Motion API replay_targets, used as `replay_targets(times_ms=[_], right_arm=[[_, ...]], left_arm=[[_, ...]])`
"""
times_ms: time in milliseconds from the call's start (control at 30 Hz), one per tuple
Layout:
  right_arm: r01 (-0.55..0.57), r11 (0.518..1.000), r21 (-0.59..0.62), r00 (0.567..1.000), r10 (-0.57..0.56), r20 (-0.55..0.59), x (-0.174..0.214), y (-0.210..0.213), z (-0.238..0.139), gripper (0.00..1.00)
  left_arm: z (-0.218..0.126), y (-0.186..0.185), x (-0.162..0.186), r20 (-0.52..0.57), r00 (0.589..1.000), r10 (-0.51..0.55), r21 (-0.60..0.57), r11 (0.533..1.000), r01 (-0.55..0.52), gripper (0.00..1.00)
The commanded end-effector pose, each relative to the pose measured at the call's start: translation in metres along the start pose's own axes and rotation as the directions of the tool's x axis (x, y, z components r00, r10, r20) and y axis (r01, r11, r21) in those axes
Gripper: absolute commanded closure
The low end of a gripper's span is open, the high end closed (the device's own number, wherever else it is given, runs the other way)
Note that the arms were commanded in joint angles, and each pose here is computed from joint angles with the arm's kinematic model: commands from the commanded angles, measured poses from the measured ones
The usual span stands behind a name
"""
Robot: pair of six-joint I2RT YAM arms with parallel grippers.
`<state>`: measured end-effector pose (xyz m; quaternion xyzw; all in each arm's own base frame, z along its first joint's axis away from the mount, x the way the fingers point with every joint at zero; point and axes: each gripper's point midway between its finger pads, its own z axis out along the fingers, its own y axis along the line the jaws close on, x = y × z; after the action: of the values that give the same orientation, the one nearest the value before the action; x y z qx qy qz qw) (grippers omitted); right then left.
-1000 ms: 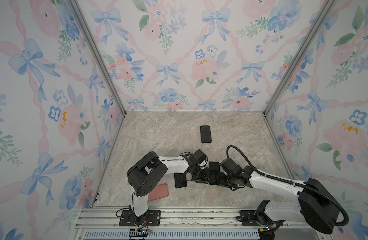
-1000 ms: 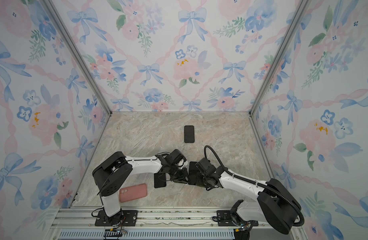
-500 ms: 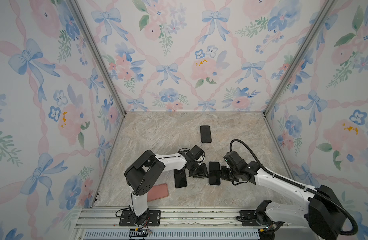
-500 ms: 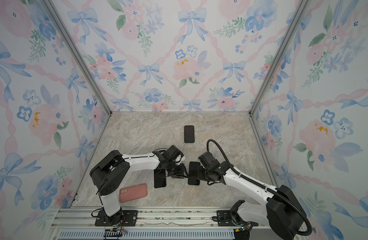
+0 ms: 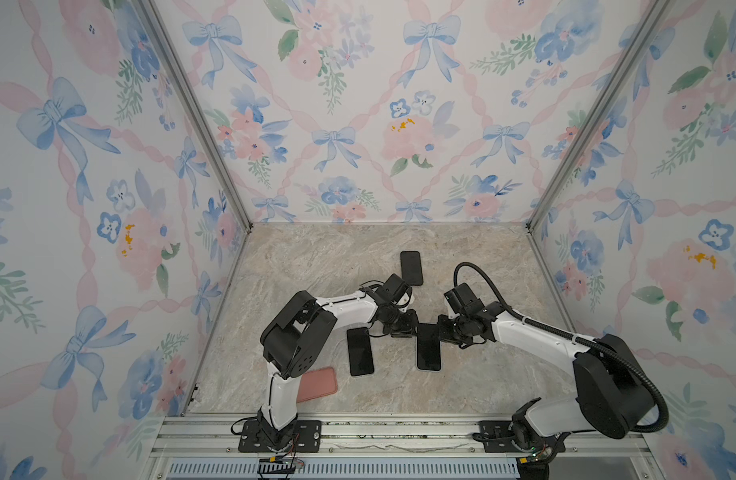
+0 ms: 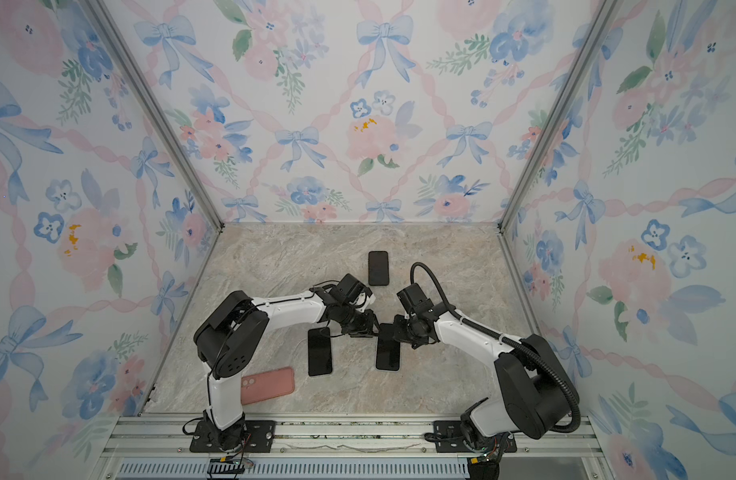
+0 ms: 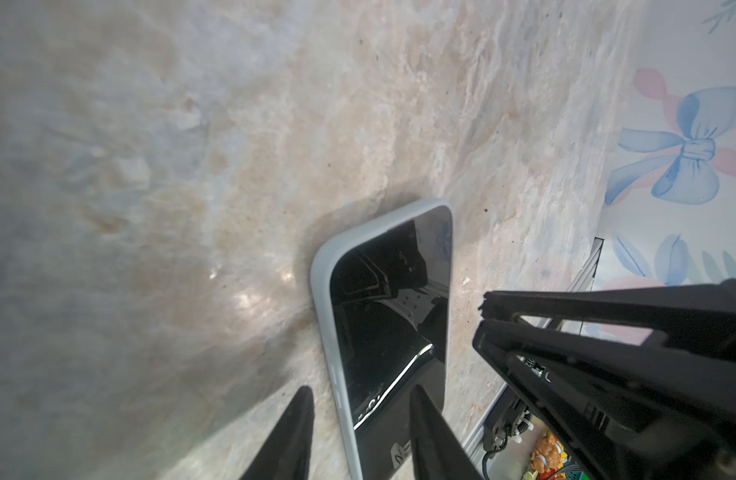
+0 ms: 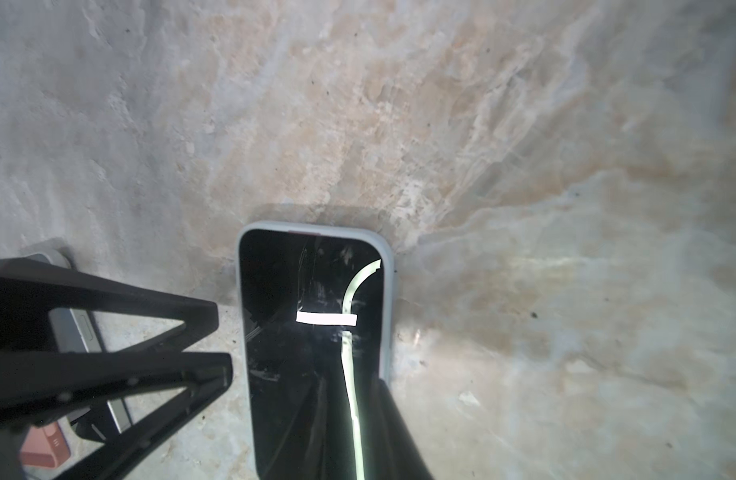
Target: Put the phone into the phone case
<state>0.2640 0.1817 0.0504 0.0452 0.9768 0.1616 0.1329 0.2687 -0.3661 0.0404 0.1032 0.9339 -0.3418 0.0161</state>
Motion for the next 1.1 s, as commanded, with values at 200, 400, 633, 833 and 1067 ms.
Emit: replay_targets(times_ms=[200, 400, 633, 833, 1067], right_arm=[[-0.022, 1.000, -0.021, 1.000, 0.022, 0.003, -0.018, -0.002, 0.007, 0.65], [-0.032, 0.999, -0.036, 0.999, 0.032, -0.010, -0.016, -0.004, 0.015, 0.64], [-0.040, 0.997, -0.060, 0.999, 0.038, -0.032, -0.012, -0.001, 0.026, 0.69], [-0.042, 0.998, -0.056, 0.998, 0.039, -0.040, -0.008, -0.002, 0.028, 0.71], [-0.038, 0.999, -0.036, 0.998, 0.036, -0.054, -0.003, -0.004, 0.035, 0.75]], left_arm=[[0.012, 0.009, 0.002, -0.063, 0.998, -0.017, 0.011, 1.000, 0.018, 0.60], [0.016, 0.012, 0.005, -0.077, 0.997, -0.027, 0.008, 1.000, 0.028, 0.60], [0.019, 0.014, 0.011, -0.091, 0.995, -0.034, 0.002, 0.999, 0.035, 0.63], [0.023, 0.013, 0.016, -0.106, 0.994, -0.033, 0.002, 0.999, 0.033, 0.64], [0.026, 0.010, 0.016, -0.106, 0.994, -0.029, -0.001, 1.000, 0.029, 0.69]])
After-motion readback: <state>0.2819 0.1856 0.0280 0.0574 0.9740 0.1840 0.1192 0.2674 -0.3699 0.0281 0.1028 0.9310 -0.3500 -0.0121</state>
